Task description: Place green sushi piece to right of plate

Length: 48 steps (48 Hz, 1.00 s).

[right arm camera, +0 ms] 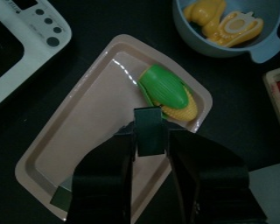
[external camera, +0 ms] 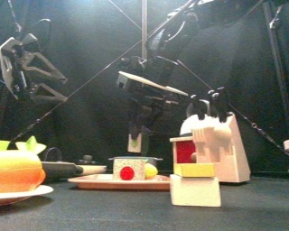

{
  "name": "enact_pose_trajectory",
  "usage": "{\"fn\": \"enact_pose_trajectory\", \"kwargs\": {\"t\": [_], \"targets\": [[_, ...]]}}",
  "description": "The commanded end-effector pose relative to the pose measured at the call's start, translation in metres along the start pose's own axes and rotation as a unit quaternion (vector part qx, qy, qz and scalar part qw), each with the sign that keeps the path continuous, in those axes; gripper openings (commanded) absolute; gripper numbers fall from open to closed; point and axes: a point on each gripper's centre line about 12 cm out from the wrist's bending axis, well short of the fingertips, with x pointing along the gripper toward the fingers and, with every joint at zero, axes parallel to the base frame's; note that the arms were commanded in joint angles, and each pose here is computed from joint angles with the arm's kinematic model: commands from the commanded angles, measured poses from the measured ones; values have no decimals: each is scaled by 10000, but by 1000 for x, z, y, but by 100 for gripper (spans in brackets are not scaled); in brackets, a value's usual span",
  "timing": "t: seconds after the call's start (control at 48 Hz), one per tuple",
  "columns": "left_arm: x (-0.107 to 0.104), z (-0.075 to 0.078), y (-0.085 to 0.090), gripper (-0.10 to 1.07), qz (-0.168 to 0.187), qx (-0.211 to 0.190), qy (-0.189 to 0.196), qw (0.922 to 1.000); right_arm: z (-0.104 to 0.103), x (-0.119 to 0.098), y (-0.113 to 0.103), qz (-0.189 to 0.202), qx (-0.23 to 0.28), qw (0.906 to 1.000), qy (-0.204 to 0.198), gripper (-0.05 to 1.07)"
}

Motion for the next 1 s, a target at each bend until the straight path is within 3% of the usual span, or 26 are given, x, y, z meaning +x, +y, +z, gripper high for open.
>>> {"fn": "enact_pose_trajectory", "kwargs": {"t": [0.0, 0.167, 0.396, 0.604, 0.771, 0.979], "targets": [[1, 6, -2, 96, -25, 3, -89, 10000, 22, -31, 3, 269, 187, 9991, -270, 59], [1, 6, -1, 96, -17, 9, -83, 10000, 18, -58, 13, 340, 84, 9987, -359, 59], [1, 5, -1, 96, -12, 1, -76, 10000, -9, -103, 41, 449, -157, 9983, -351, 59], [1, 5, -1, 96, -15, 9, -75, 10000, -37, -140, 59, 180, -119, 9991, -352, 58], [1, 6, -2, 96, -26, 17, -80, 10000, -56, -153, 59, -299, 284, 9980, -486, 58], [2, 7, -3, 96, -65, 10, -93, 9999, -74, -153, 59, -428, 698, 9956, -460, 59]]}}
